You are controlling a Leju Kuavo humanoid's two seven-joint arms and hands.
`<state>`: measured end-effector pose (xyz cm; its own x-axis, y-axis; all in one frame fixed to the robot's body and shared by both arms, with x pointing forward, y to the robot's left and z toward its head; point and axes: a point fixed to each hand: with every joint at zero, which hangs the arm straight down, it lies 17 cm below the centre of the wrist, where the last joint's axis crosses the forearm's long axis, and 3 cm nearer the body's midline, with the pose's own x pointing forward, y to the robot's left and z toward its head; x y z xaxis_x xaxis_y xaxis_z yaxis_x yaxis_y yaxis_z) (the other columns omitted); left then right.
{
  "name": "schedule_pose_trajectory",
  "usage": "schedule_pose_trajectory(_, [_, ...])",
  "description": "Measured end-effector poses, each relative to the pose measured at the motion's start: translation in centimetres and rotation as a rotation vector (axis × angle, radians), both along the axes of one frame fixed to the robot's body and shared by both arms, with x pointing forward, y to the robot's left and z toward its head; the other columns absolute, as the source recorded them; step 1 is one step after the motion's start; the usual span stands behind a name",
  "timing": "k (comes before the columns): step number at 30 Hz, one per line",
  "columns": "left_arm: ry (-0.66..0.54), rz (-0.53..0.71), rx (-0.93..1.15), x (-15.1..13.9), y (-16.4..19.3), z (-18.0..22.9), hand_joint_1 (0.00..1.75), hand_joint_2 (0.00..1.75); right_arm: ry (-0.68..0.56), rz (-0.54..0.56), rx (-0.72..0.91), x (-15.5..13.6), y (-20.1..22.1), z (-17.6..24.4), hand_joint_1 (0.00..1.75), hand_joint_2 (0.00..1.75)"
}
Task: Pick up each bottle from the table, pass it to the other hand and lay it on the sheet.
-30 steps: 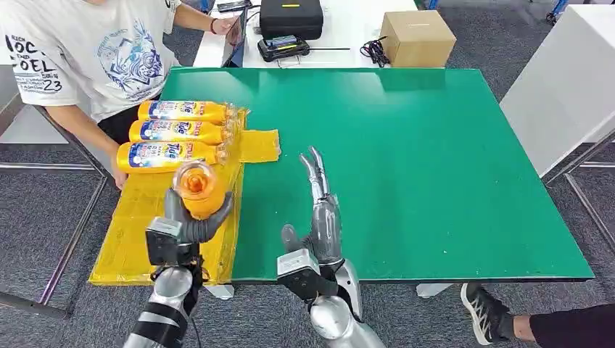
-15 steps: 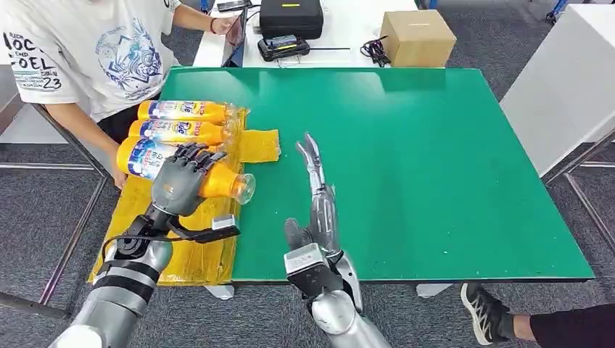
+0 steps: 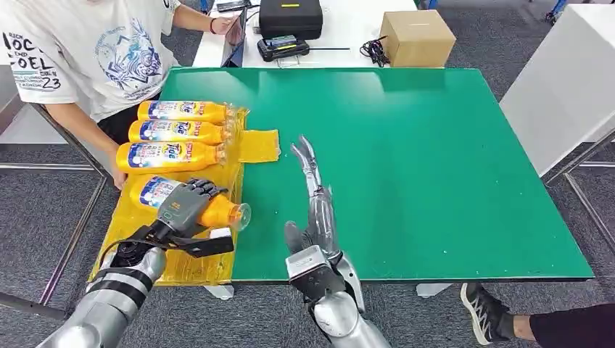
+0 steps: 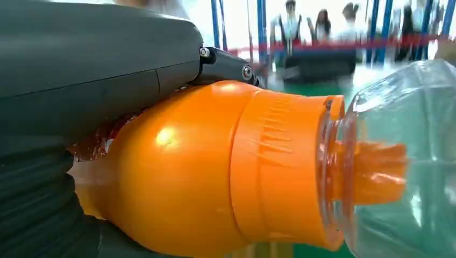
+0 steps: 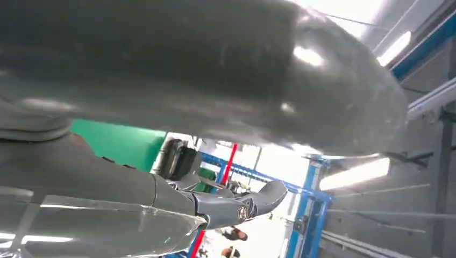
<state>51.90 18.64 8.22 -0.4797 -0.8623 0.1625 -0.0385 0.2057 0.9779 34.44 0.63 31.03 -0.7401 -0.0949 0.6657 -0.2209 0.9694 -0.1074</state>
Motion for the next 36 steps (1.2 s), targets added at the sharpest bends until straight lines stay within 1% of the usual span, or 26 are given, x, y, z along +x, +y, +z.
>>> schedule_pose_trajectory(2, [0.041,0.000,-0.003,-0.4,0.2,-1.2,1.75,1.75,0.001,0.003,-0.001,0.0,0.0,0.0,0.00,0.00])
schedule_pose_trajectory(10, [0.071,-0.004,0.013,-0.6,0.7,-2.4,1.75,1.75,0.003,0.006,-0.002,0.0,0.0,-0.1,0.00,0.00])
schedule_pose_trajectory(14, [0.120,-0.003,0.007,-0.6,0.9,-3.2,1.75,1.75,0.004,0.013,-0.004,-0.1,0.1,-0.1,0.00,0.00])
schedule_pose_trajectory(16, [0.127,0.006,0.011,-0.5,1.2,-3.3,1.75,1.75,0.004,0.016,-0.006,-0.1,0.2,-0.2,0.00,0.00])
schedule_pose_trajectory(19, [0.117,0.037,0.077,-0.4,1.9,-4.0,1.75,1.75,0.008,0.030,-0.010,-0.2,0.4,-0.3,0.00,0.00])
schedule_pose_trajectory(20, [0.113,0.047,0.095,-0.3,2.1,-4.2,0.68,1.75,0.010,0.031,-0.011,-0.1,0.4,-0.3,0.00,0.00])
schedule_pose_trajectory(21, [0.116,0.055,0.102,-0.2,2.2,-4.2,0.14,1.75,0.012,0.032,-0.012,-0.1,0.5,-0.4,0.00,0.00])
schedule_pose_trajectory(22, [0.126,0.058,0.108,-0.2,2.3,-4.5,0.00,1.75,0.015,0.036,-0.014,-0.1,0.6,-0.5,0.00,0.00])
schedule_pose_trajectory(26, [0.204,0.032,0.066,-0.2,2.0,-5.3,0.00,1.75,0.023,0.042,-0.021,-0.1,0.7,-0.8,0.00,0.00])
schedule_pose_trajectory(28, [0.264,0.005,0.025,-0.4,1.5,-5.7,0.00,1.75,0.027,0.048,-0.026,-0.1,0.9,-1.0,0.00,0.00])
schedule_pose_trajectory(29, [0.286,-0.005,0.007,-0.5,1.3,-5.8,0.00,0.00,0.028,0.049,-0.028,-0.1,0.9,-1.0,0.00,0.00])
schedule_pose_trajectory(33, [0.333,-0.026,-0.033,-0.8,1.0,-6.1,0.00,0.00,0.035,0.052,-0.033,-0.1,1.1,-1.3,0.00,0.00])
schedule_pose_trajectory(36, [0.424,-0.053,-0.091,-1.6,0.8,-7.0,0.00,0.00,0.048,0.067,-0.031,0.0,1.2,-1.7,0.00,0.00])
